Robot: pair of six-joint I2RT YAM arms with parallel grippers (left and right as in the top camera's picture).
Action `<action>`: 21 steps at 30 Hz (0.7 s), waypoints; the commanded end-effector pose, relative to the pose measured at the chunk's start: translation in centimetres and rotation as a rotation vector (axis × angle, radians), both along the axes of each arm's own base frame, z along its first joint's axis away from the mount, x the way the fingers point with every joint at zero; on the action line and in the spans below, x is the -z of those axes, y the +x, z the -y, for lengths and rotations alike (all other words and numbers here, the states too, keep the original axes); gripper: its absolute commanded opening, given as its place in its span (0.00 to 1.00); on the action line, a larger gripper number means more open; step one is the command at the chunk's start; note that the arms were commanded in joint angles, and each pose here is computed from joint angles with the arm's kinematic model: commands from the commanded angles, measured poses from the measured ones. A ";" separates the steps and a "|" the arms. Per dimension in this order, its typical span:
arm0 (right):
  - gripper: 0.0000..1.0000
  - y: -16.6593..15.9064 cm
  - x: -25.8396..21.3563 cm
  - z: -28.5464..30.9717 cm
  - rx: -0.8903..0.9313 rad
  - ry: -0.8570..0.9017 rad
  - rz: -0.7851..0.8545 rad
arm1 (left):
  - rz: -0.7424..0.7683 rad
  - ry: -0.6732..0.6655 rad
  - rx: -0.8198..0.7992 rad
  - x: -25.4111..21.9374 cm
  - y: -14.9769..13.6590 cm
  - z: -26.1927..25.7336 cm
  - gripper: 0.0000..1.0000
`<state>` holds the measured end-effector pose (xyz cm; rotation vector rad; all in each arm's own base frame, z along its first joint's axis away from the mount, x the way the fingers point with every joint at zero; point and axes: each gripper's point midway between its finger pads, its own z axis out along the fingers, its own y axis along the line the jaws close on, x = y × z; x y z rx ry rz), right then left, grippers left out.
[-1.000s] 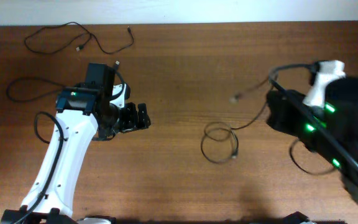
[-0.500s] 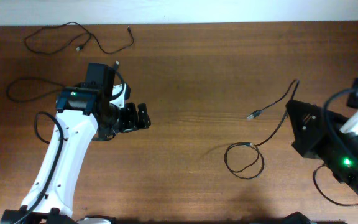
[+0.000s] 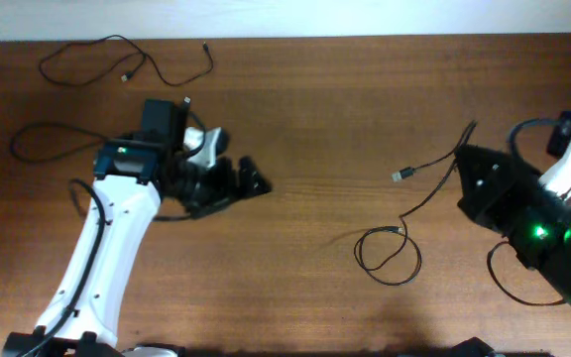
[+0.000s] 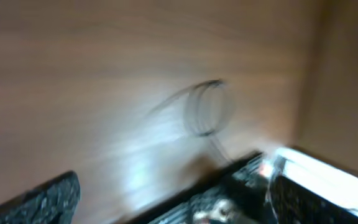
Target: Untangle cables
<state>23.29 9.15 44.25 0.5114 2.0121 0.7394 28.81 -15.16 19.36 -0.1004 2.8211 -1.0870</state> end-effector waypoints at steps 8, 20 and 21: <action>0.04 2.5 -3.2 1.3 0.169 0.138 0.106 | -0.335 -0.011 -0.161 1.2 -3.9 10.8 0.94; 0.04 3.3 -7.7 0.9 0.160 0.233 0.270 | -0.661 -0.118 -0.465 0.8 -5.8 18.7 0.67; 0.04 3.3 -8.0 0.9 0.160 0.239 0.282 | -0.694 -0.122 -0.492 0.7 -6.0 19.0 0.63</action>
